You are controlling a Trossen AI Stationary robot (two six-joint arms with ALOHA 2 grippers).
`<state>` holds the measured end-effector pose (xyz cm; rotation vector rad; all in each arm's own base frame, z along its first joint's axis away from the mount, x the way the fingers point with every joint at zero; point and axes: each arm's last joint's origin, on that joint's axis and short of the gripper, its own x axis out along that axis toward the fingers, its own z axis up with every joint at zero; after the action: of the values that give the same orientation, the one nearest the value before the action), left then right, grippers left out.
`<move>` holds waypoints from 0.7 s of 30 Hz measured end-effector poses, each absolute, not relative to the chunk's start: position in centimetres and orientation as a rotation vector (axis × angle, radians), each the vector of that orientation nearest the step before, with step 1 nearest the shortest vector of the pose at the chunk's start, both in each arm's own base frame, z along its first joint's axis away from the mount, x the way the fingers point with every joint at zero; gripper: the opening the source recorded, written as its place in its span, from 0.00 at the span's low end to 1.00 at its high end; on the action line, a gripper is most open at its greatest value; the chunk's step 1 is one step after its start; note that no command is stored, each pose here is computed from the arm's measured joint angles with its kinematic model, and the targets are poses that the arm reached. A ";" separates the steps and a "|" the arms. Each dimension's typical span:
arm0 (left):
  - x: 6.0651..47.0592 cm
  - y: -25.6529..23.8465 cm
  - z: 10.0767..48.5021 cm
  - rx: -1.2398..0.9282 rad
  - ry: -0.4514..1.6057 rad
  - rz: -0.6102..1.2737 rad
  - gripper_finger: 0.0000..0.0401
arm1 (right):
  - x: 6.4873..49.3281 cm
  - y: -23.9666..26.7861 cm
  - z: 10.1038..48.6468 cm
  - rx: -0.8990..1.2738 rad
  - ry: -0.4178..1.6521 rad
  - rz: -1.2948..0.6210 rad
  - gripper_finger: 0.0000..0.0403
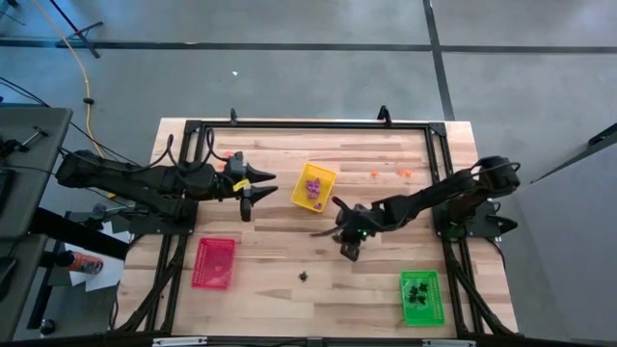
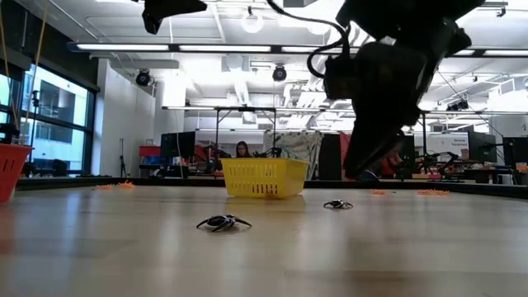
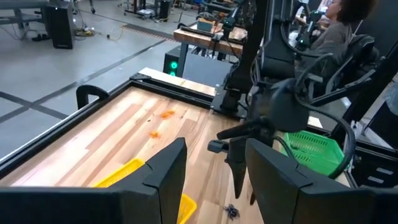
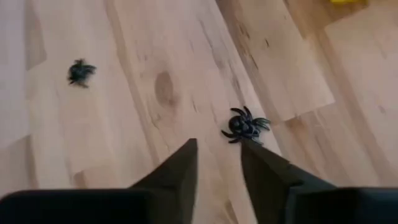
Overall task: Sort Halloween decoration
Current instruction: Put the right black spider toy into the green bin
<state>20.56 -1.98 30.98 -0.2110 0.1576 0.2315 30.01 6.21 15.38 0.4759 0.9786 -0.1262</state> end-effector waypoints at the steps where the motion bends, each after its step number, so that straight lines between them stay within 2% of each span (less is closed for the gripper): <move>1: 20.6 -2.0 30.9 -0.209 0.163 0.232 0.39 | 30.0 6.4 15.3 0.469 0.978 -0.133 0.35; 5: 20.7 -2.0 30.7 -0.206 0.174 0.235 0.39 | 30.3 7.0 15.7 0.423 0.955 -0.157 0.51; 8: 20.9 -2.0 30.6 -0.205 0.178 0.236 0.39 | 30.9 7.7 17.1 0.402 0.939 -0.173 0.58; 14: 21.1 -2.1 30.4 -0.203 0.193 0.234 0.39 | 32.2 9.2 18.2 0.248 1.066 -0.313 0.59; 18: 21.1 -2.1 30.2 -0.231 0.201 0.237 0.39 | 33.5 9.7 16.9 0.309 1.102 -0.417 0.59; 21: 21.1 -2.1 30.1 -0.247 0.212 0.236 0.39 | 34.5 9.8 16.1 0.331 1.118 -0.425 0.59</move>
<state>21.11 -2.08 30.11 -0.2472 0.2123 0.2356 34.47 9.79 16.10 0.3315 1.1179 -0.4246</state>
